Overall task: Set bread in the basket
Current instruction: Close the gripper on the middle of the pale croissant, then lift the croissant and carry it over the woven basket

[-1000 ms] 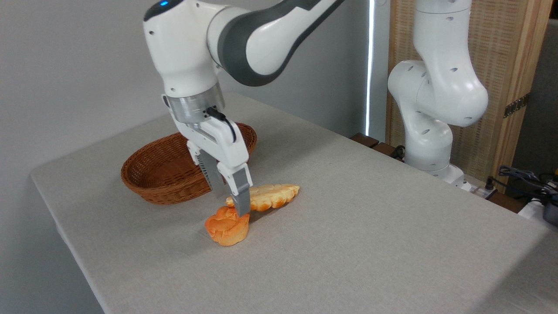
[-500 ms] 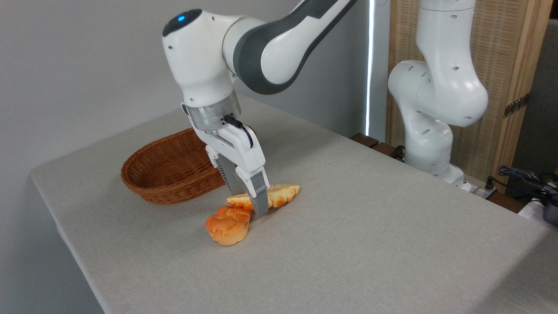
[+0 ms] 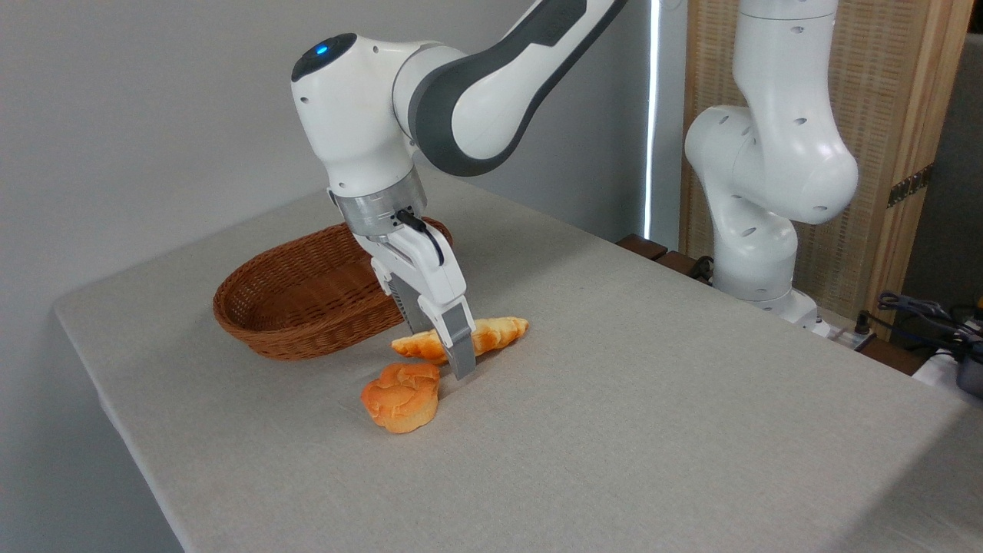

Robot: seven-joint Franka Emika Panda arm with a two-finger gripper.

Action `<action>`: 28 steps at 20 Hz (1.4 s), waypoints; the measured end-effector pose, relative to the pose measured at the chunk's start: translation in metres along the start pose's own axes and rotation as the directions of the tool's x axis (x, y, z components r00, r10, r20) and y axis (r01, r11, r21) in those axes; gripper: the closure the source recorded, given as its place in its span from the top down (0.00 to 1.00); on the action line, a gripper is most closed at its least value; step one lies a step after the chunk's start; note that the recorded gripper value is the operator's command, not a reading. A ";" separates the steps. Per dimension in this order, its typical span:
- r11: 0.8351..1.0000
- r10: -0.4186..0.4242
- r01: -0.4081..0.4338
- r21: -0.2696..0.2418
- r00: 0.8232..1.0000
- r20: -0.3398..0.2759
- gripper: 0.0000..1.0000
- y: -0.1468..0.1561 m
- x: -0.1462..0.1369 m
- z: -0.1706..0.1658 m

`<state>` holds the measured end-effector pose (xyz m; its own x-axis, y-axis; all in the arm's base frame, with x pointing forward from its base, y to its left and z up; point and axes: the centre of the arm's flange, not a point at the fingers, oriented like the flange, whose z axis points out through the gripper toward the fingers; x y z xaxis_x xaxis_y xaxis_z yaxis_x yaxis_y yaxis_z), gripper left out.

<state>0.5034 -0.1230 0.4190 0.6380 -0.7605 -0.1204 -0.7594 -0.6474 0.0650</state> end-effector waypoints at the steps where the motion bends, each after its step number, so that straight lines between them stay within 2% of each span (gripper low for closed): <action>1: 1.000 0.005 -0.005 0.000 1.000 0.001 0.80 0.002 0.002 0.000; 3: 1.000 0.017 -0.017 0.000 1.000 0.004 0.54 0.008 0.005 0.001; 4: 1.000 0.023 -0.023 -0.001 1.000 0.006 0.48 0.010 0.006 0.003; 5: 1.000 0.026 -0.026 -0.002 1.000 0.009 0.36 0.012 0.007 0.004; 8: 1.000 0.028 -0.028 -0.008 0.999 0.016 0.26 0.014 0.007 0.009; 24: 1.000 0.028 -0.028 -0.008 0.999 0.015 0.26 0.014 0.006 0.008; 28: 1.000 0.021 -0.021 -0.003 1.000 -0.004 0.26 0.012 0.005 -0.001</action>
<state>0.4973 -0.1350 0.4204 0.6228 -0.7739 -0.1148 -0.7721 -0.6317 0.0700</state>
